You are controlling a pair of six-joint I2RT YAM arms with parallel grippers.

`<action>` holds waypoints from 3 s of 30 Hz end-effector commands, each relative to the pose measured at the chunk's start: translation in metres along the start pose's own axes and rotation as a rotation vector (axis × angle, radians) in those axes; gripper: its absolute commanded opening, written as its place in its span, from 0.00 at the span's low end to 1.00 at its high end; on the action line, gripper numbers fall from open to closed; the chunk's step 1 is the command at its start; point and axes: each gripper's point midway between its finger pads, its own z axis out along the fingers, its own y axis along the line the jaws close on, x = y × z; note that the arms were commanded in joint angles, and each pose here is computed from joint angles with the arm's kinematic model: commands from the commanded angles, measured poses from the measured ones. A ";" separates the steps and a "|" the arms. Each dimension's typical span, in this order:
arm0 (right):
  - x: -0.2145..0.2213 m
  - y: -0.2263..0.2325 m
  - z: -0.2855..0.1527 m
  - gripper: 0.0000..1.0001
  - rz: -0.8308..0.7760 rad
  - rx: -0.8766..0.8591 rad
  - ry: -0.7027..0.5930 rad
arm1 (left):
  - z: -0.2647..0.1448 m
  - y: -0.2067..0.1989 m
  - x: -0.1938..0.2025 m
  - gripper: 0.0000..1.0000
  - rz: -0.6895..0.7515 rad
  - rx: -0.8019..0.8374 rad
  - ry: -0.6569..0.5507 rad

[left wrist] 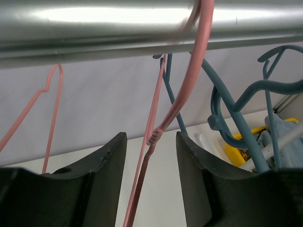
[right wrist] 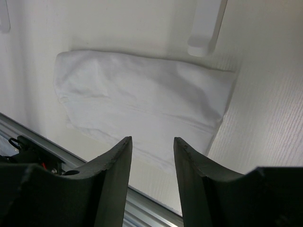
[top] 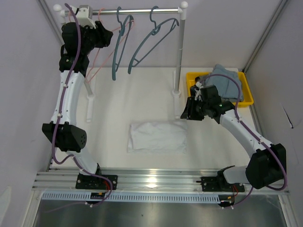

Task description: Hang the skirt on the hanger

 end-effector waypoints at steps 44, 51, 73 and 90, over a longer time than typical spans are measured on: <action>-0.013 0.009 -0.003 0.36 -0.043 -0.044 -0.036 | -0.043 -0.017 -0.052 0.00 0.082 -0.042 -0.096; -0.011 0.008 -0.001 0.36 -0.042 -0.047 -0.031 | -0.067 -0.018 -0.035 0.00 0.078 -0.076 -0.098; -0.004 0.006 -0.005 0.36 -0.045 -0.044 -0.029 | -0.061 -0.011 -0.040 0.00 0.154 -0.095 -0.093; -0.002 0.001 -0.010 0.36 -0.059 -0.023 -0.028 | -0.049 -0.018 -0.074 0.00 0.177 -0.061 -0.181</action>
